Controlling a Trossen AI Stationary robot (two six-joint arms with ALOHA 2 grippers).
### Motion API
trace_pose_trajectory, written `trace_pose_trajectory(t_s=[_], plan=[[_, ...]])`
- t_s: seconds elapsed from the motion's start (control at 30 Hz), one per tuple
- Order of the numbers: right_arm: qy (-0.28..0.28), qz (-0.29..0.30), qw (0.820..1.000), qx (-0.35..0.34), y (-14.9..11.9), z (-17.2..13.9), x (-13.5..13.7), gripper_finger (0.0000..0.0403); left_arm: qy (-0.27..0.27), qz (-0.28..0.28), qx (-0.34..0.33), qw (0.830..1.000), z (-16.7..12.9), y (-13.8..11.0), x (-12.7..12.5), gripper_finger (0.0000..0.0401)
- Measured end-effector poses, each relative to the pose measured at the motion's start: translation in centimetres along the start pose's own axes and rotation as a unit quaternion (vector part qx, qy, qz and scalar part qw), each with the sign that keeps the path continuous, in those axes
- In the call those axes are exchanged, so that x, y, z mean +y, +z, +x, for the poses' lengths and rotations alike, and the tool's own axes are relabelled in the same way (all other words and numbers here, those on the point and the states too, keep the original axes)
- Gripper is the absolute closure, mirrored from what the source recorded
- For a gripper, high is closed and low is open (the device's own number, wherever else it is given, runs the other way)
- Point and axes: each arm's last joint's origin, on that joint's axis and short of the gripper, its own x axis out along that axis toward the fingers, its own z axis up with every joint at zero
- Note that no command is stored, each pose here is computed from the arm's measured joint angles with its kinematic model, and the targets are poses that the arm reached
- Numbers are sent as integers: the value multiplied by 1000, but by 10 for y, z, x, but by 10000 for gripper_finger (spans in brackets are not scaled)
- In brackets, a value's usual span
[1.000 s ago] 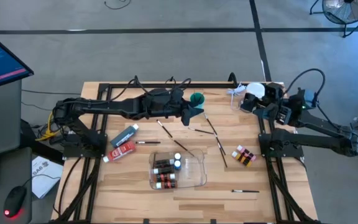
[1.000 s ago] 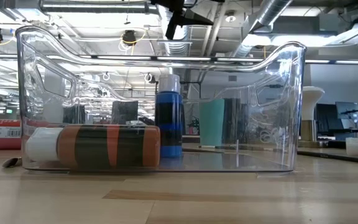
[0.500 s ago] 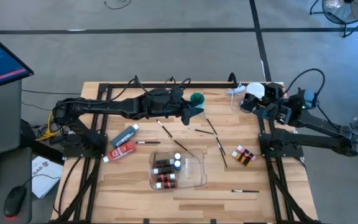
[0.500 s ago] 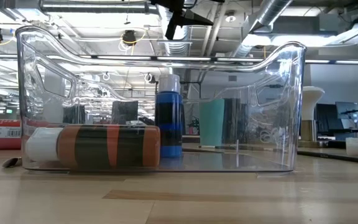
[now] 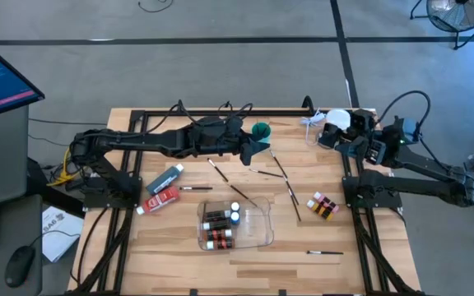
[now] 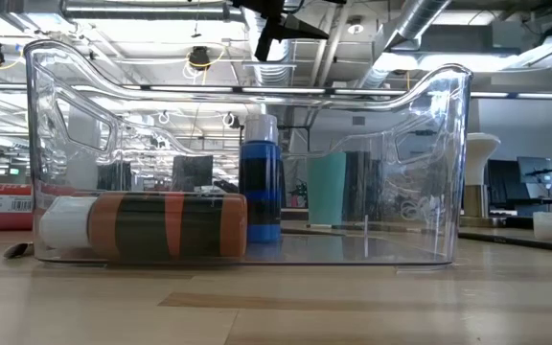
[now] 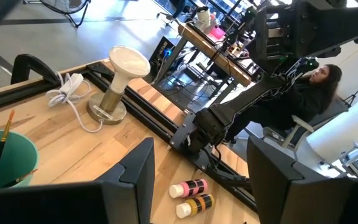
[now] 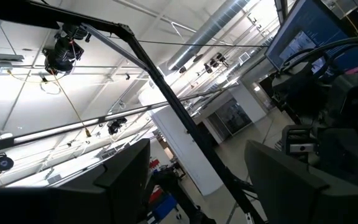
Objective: Pick & Place Paint Supplies
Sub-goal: Adjust the transparent bin
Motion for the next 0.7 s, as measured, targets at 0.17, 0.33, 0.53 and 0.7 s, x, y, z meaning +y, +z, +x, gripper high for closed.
trace_pose_trajectory(t_s=[0.17, 0.33, 0.53, 0.7], plan=[[0, 0, 1000, 0, 0, 0, 0, 148, 0, 0, 0, 1000, 0, 0, 0, 242], [0, 0, 1000, 0, 0, 0, 0, 148, -1, 0, 1, 1000, 0, 0, 0, 242], [-2, 1, 1000, 1, 0, 0, 0, 148, -1, 0, 1, 1000, 0, 0, 0, 242], [-44, 51, 997, 26, -6, -1, -9, 148, -1, 0, 1, 1000, 0, 0, 0, 242]])
